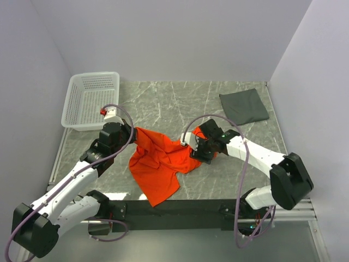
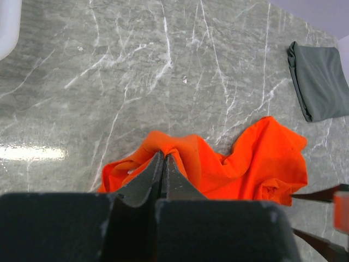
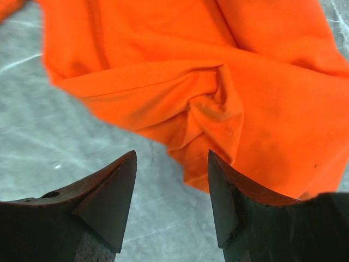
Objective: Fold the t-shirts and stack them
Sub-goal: Flatten the tshirt out
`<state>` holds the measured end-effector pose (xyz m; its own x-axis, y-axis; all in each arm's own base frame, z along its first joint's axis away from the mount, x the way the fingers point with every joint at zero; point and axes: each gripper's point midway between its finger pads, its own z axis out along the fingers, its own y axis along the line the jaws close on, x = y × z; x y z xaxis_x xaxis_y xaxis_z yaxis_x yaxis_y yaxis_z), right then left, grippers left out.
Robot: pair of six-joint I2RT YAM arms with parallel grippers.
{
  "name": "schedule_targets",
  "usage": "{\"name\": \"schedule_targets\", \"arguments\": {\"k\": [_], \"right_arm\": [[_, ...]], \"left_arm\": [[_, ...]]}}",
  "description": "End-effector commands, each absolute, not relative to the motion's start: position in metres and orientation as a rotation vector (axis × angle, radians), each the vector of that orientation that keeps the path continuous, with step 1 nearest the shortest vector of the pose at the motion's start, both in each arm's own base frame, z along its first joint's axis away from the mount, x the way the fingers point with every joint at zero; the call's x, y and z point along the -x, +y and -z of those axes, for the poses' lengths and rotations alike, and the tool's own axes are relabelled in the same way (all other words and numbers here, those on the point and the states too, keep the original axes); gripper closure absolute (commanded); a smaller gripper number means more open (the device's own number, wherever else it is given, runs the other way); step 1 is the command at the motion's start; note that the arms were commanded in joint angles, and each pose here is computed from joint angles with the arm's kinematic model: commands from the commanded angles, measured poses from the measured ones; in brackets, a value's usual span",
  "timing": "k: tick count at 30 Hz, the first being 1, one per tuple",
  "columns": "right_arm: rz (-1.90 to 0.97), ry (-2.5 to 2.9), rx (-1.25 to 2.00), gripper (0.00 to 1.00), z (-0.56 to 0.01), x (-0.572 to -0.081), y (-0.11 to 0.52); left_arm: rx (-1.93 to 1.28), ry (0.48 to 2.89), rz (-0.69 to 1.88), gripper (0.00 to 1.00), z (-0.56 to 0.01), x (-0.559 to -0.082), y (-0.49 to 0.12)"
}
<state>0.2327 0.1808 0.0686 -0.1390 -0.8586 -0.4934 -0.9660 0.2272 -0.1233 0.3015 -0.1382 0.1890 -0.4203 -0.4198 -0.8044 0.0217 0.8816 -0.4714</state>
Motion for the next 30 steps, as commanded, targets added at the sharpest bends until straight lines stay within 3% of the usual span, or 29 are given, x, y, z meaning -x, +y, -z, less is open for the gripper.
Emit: {"name": "schedule_targets", "arguments": {"k": [1,18,23,26,30], "right_arm": [[-0.185,1.975,1.67,0.38,-0.069,-0.26,0.188],[0.106,2.013,1.585,0.42,-0.054,-0.298,0.188],[0.125,2.03,1.569,0.49,-0.051,-0.302,0.188],[0.12,2.036,1.543,0.58,-0.054,-0.304,0.19],[0.127,2.042,1.482,0.6,-0.066,-0.31,0.186]], "left_arm": [[0.293,1.92,0.539,0.99,-0.197,-0.3,-0.139],[0.288,1.926,0.543,0.99,-0.196,-0.3,-0.139],[0.286,1.929,0.543,0.99,-0.195,-0.3,-0.139],[0.284,1.931,0.541,0.99,-0.195,-0.3,-0.139],[0.283,1.929,0.541,1.0,-0.196,-0.299,-0.138]]}}
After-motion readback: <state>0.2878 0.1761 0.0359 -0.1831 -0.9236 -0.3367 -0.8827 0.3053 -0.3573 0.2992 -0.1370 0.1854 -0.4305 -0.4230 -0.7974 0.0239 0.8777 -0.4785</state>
